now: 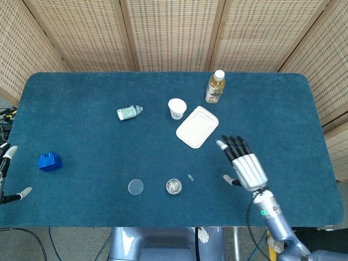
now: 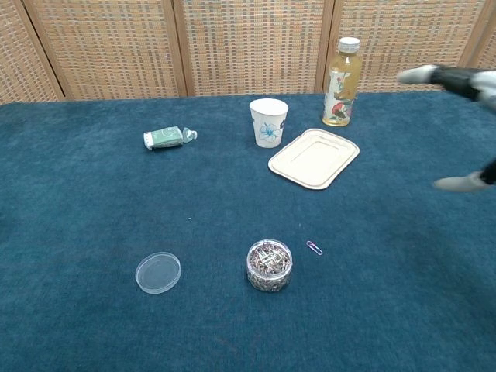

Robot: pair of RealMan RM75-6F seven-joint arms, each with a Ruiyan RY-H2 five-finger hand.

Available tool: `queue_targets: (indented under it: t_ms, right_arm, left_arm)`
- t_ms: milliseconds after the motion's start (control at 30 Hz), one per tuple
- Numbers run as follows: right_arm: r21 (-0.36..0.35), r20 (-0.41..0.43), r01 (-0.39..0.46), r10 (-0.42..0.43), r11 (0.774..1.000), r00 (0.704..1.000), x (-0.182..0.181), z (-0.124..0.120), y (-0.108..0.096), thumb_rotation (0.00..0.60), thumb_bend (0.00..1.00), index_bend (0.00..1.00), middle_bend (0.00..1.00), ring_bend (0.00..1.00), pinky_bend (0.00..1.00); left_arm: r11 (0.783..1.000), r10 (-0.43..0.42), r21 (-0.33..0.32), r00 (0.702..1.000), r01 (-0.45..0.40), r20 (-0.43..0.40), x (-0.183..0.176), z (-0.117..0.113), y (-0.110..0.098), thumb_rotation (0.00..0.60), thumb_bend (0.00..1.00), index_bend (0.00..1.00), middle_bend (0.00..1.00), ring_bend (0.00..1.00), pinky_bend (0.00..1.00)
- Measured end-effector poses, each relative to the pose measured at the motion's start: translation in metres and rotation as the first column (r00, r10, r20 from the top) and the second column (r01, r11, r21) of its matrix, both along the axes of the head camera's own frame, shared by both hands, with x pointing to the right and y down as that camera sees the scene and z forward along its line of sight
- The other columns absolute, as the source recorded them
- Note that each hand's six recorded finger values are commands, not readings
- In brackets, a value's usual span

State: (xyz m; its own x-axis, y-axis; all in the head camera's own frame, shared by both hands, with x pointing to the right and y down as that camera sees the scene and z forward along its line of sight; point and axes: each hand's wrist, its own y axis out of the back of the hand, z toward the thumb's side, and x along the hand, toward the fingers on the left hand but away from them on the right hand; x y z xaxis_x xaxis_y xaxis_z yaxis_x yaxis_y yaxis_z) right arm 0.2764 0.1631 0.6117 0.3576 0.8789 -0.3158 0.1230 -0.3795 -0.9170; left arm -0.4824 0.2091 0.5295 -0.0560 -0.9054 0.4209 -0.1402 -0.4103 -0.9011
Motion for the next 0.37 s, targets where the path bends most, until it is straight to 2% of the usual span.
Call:
queue_targets:
  t_ms: [167,267,367]
  right_arm:
    - [0.088,-0.122,-0.036,0.046,0.995,0.992,0.082,-0.009,0.014,0.6,0.0,0.0,0.0,0.0,0.0]
    - [0.131,-0.171,-0.044,0.066,0.99,0.983,0.113,-0.02,0.029,0.6,0.0,0.0,0.0,0.0,0.0]
    - [0.138,-0.185,-0.064,0.089,0.988,0.979,0.13,-0.027,0.042,0.6,0.0,0.0,0.0,0.0,0.0]
  left_arm:
    - [1.0,0.002,0.015,1.0,-0.002,-0.018,0.004,-0.003,0.012,0.6,0.0,0.0,0.0,0.0,0.0]
    - [1.0,-0.001,0.012,1.0,0.002,-0.02,0.003,-0.002,0.017,0.6,0.0,0.0,0.0,0.0,0.0]
    - [1.0,0.002,0.017,1.0,-0.002,-0.023,0.002,-0.002,0.018,0.6,0.0,0.0,0.0,0.0,0.0]
